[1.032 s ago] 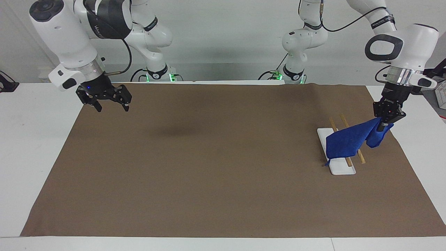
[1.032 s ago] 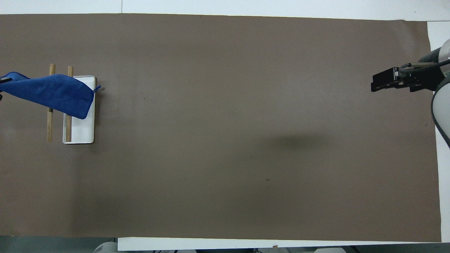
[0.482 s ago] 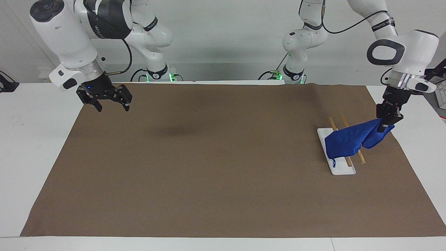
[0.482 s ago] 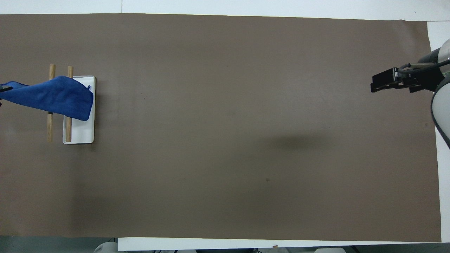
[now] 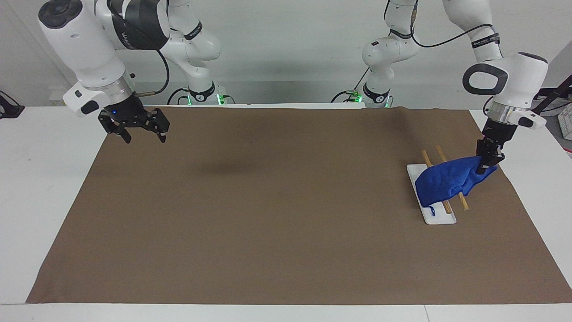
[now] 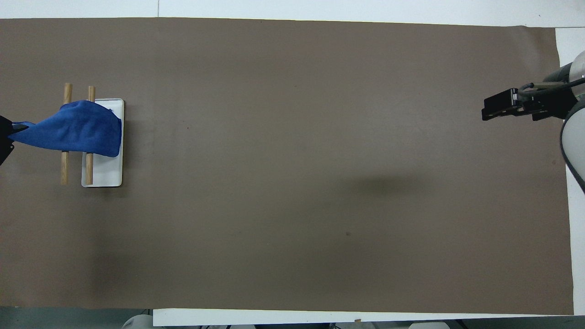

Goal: Right arm passes towel to left arm to hang
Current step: 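Release the towel and withdraw the left gripper to rest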

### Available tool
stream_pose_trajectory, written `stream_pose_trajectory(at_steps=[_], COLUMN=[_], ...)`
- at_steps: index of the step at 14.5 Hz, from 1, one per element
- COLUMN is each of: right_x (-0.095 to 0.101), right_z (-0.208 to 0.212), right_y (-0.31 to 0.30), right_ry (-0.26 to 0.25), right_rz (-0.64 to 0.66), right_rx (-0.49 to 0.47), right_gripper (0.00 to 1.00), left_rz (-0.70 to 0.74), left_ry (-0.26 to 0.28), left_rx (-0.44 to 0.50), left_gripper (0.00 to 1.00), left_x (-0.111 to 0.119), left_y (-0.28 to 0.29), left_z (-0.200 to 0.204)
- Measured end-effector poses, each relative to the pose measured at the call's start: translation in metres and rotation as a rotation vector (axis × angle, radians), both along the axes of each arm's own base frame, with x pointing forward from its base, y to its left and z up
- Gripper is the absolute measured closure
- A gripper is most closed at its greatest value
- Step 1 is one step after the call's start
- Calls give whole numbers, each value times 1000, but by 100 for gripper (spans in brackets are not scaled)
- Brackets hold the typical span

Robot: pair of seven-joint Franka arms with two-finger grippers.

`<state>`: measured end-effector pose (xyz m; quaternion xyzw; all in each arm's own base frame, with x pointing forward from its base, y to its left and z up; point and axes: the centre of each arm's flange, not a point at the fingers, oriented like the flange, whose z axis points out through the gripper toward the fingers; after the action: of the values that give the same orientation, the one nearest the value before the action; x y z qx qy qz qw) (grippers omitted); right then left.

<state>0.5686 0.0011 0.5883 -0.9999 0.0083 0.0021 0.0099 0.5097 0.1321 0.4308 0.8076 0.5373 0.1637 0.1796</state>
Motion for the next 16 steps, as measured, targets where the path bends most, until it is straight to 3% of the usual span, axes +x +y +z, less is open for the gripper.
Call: stream_pose_trajectory(at_steps=[12,14,16], right_x=[0,0,0], right_z=[0,0,0], right_y=[-16,-16,-16], right_ry=[0,0,0], right_rz=[-28,-28,-29], right_rx=[0,0,0], right_gripper=[0,0,0], left_rz=[-11,-15,-16], left_ry=[-4,-4,-4], left_rx=[41,41,41], left_gripper=[98,95,76], left_x=[-8,-8,-8], left_y=[33,31,30], left_z=[-5,-5,-5])
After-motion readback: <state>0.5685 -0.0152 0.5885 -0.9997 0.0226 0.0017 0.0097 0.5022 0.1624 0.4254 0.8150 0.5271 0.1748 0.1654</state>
